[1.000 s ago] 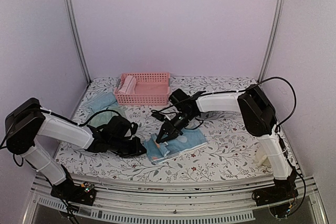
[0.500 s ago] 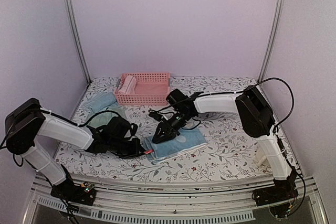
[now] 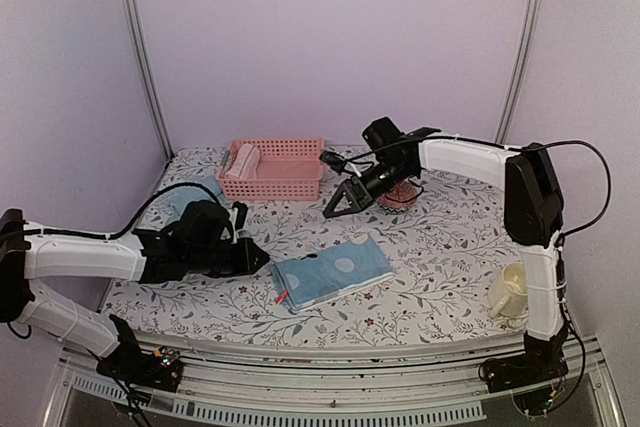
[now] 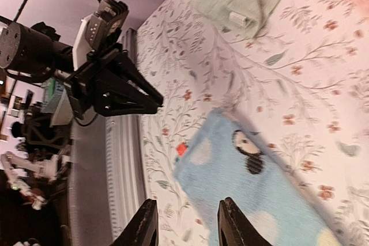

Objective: Roll the towels
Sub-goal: Fold the towel at the center of the board, then rotate the towel at the center of the board.

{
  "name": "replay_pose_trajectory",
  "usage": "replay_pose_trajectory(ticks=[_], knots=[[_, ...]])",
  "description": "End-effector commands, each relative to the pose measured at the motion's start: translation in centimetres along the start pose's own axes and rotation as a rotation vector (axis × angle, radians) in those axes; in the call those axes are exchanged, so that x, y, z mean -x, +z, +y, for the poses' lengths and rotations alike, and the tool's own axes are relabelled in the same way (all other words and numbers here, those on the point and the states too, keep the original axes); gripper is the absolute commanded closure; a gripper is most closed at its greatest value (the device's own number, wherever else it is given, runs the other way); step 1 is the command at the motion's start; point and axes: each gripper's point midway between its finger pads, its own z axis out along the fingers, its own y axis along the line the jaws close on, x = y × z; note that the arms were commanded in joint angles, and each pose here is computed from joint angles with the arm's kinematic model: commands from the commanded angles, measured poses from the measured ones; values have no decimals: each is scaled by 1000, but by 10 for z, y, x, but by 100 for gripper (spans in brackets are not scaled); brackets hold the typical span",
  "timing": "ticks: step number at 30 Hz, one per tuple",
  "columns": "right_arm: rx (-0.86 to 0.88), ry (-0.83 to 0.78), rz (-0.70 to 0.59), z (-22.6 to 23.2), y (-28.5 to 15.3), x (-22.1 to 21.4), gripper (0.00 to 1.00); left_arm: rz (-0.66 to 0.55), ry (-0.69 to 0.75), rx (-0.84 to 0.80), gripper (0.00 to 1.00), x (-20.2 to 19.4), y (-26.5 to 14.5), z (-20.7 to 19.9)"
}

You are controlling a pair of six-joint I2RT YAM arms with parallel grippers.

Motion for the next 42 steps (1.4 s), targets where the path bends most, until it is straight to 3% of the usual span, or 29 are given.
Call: replay_pose_trajectory(ticks=[1, 7, 15, 20, 29, 35, 42], knots=[[-268, -181, 22, -23, -41, -9, 65, -10, 101, -15, 89, 19, 5, -23], [-441, -240, 91, -55, -49, -31, 73, 64, 148, -84, 89, 16, 31, -49], [-466, -185, 164, -90, -33, -57, 77, 203, 164, -171, 89, -9, 69, -72], [-486, -159, 204, -115, -22, -73, 78, 322, 120, -77, 89, -41, 82, -43], [-617, -54, 264, -161, -24, -105, 78, 418, 129, 129, 91, -70, 60, 19], [-570, 12, 308, -145, -22, -140, 79, 407, 131, 192, 92, -54, 64, 43], [-405, 25, 407, -84, -10, -192, 80, 313, 209, 282, 93, 17, 81, 62]])
